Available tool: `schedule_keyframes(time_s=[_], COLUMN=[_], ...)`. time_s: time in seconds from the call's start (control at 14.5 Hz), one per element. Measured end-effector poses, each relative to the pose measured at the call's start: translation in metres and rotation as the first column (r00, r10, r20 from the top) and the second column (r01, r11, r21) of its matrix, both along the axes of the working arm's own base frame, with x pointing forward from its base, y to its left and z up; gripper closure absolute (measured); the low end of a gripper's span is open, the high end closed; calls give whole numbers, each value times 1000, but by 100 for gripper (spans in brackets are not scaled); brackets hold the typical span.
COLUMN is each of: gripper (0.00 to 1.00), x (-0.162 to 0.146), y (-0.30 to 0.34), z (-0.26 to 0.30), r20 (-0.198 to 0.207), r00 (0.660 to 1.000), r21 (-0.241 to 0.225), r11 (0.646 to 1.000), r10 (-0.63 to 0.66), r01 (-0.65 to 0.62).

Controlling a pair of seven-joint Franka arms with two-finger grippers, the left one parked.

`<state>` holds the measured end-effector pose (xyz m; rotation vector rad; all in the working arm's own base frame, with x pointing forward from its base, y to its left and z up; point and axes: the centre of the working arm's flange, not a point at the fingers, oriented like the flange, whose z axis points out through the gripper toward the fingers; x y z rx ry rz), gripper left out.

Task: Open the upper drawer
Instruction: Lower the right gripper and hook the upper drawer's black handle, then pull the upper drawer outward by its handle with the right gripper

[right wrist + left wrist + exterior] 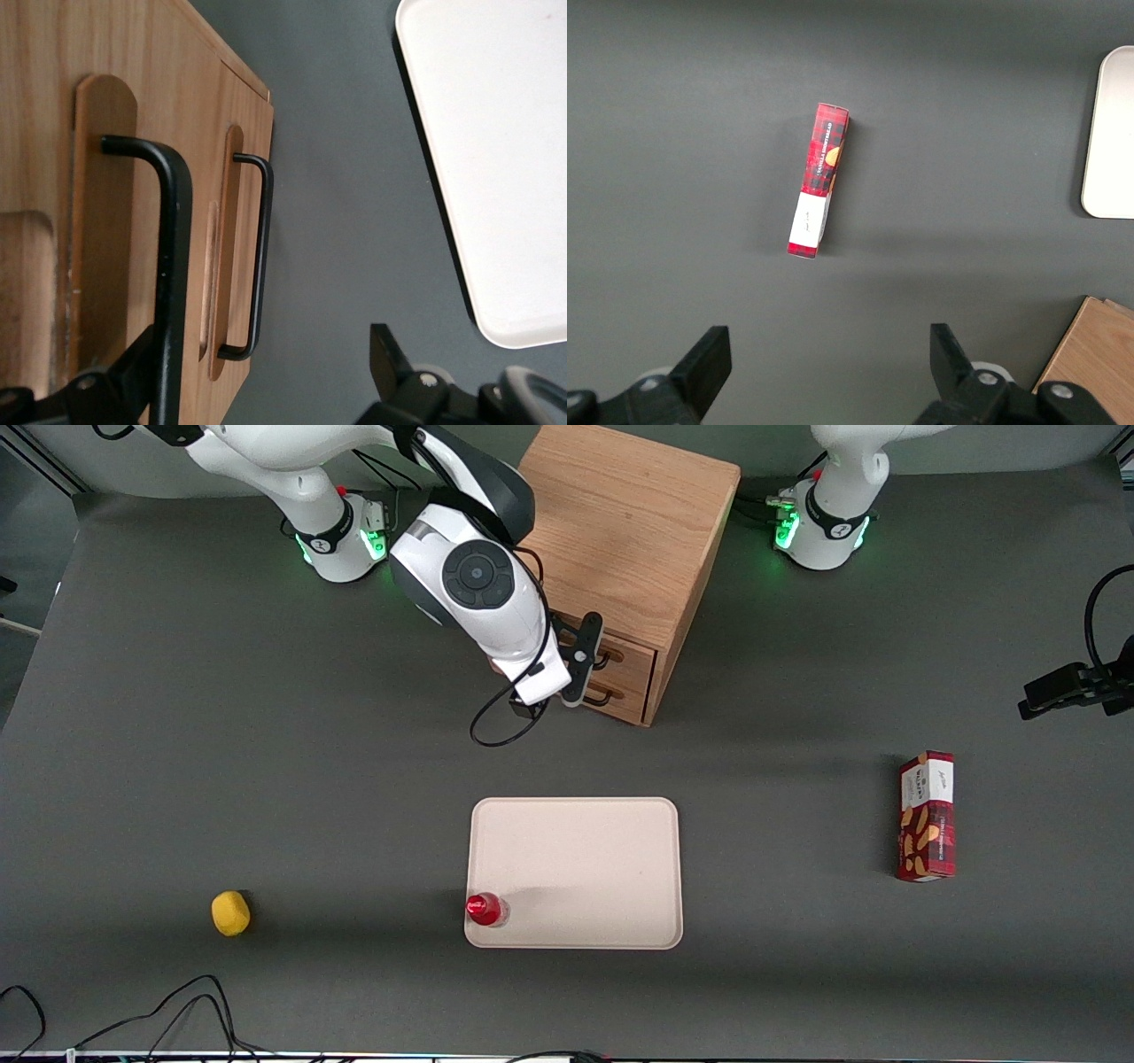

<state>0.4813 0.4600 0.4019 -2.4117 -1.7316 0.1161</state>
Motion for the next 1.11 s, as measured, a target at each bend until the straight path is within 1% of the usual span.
schedule_keyframes(time_s=[0.35, 1.11], gripper=[0, 0], x=[14, 45], y=[-9, -37], z=[-4, -3], r20=[22, 34], r00=[1000, 999], r21=[15, 30], r11=[1000, 999], r10=[12, -36], r01=[-12, 35])
